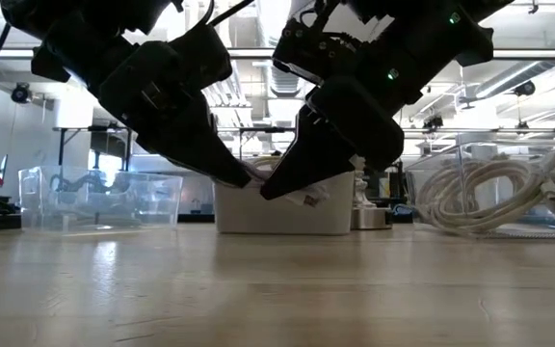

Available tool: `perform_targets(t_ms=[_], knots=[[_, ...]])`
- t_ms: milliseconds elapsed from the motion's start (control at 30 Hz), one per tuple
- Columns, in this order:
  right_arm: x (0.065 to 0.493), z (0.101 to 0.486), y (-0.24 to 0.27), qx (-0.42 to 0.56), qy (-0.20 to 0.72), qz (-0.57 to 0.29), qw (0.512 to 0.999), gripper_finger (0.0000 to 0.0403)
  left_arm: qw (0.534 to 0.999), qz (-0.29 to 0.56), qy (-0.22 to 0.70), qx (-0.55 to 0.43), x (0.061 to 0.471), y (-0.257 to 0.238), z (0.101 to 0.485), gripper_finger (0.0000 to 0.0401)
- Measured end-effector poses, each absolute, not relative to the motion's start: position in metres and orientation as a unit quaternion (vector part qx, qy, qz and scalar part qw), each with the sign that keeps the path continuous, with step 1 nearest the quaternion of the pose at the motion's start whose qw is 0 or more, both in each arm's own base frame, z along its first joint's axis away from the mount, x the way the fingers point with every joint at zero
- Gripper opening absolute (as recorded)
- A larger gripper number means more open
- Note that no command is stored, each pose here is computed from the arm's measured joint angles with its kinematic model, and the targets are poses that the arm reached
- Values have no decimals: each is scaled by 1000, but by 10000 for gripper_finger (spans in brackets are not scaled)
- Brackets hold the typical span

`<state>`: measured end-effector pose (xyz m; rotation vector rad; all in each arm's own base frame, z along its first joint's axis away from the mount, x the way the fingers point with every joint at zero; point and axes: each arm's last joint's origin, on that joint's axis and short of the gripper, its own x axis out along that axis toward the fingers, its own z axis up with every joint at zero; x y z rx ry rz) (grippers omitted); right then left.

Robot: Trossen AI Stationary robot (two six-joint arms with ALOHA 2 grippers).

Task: Pick & Place USB Port
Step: Put the purple USB charger cable into the white bin

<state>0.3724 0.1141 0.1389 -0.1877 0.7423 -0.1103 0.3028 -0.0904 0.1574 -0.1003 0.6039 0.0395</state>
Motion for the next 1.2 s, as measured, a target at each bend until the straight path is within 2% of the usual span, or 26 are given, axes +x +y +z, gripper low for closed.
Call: perform_targets(t_ms=[167, 400, 600, 700, 867, 1000, 1200], knots=[[369, 135, 113, -94, 370, -54, 923, 133, 953, 20, 297, -50, 303, -90, 158, 56], [368, 132, 112, -81, 374, -60, 922, 168, 950, 23, 306, -52, 301, -90, 157, 31], [367, 132, 113, -77, 375, -55, 922, 188, 947, 32, 311, -76, 293, -87, 171, 44], [367, 132, 113, -67, 375, -58, 923, 193, 939, 38, 333, -75, 281, -84, 181, 48], [367, 132, 113, -56, 374, -61, 924, 196, 923, 77, 370, -66, 253, -73, 203, 32], [367, 132, 113, -55, 374, -61, 924, 196, 920, 105, 371, -65, 229, -64, 223, 36], [367, 132, 113, -42, 373, -66, 925, 196, 908, 210, 362, -22, 190, -45, 244, 43]])
